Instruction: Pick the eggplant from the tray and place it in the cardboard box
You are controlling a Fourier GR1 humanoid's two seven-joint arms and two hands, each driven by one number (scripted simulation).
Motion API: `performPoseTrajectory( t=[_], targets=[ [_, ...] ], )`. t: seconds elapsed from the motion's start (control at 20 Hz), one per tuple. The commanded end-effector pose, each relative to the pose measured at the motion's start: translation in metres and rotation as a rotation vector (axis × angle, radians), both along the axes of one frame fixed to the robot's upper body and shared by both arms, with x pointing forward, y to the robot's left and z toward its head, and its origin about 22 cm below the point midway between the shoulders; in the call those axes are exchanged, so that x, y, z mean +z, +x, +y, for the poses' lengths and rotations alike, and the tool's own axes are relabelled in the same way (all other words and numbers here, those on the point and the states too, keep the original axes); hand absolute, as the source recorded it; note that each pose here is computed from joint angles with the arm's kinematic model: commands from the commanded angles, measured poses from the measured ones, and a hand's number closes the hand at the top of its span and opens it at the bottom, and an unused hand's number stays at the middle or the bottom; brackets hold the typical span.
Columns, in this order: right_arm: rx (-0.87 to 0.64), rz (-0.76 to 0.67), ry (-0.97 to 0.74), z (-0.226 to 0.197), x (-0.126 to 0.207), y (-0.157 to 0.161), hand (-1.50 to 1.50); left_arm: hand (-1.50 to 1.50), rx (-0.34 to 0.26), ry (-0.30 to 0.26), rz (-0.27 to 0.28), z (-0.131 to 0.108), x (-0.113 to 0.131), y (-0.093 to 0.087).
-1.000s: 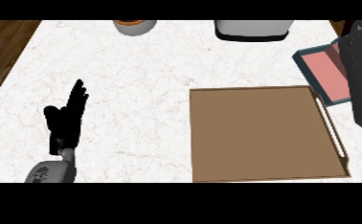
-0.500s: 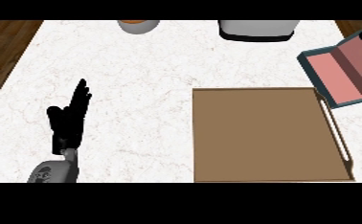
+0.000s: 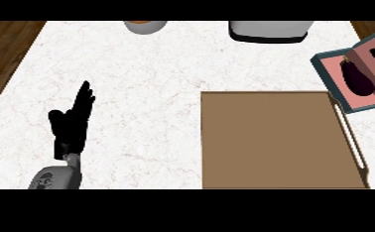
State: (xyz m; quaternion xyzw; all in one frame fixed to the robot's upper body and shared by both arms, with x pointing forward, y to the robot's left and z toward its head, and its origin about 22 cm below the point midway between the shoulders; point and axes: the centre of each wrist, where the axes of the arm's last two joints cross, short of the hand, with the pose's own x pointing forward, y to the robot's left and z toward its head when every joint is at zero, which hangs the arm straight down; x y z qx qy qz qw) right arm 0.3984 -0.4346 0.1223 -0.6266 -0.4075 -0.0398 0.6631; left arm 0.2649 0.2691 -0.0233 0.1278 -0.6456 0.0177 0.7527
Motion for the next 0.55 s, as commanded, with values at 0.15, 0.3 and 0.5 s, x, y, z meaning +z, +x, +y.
performPoseTrajectory(
  t=[0.15,0.3,0.5],
  targets=[
    [0.096,-0.356,0.056,0.000,-0.005,-0.003,-1.50,0.00,0.013,-0.008,0.020,-0.002,-0.010,0.000],
    [0.110,-0.482,0.120,-0.010,-0.009,-0.012,-1.50,0.00,0.014,-0.011,0.021,0.004,-0.004,-0.001],
    [0.088,-0.586,0.166,-0.036,-0.004,-0.030,-1.50,0.00,0.025,-0.012,0.021,0.002,-0.001,0.002]
  ],
)
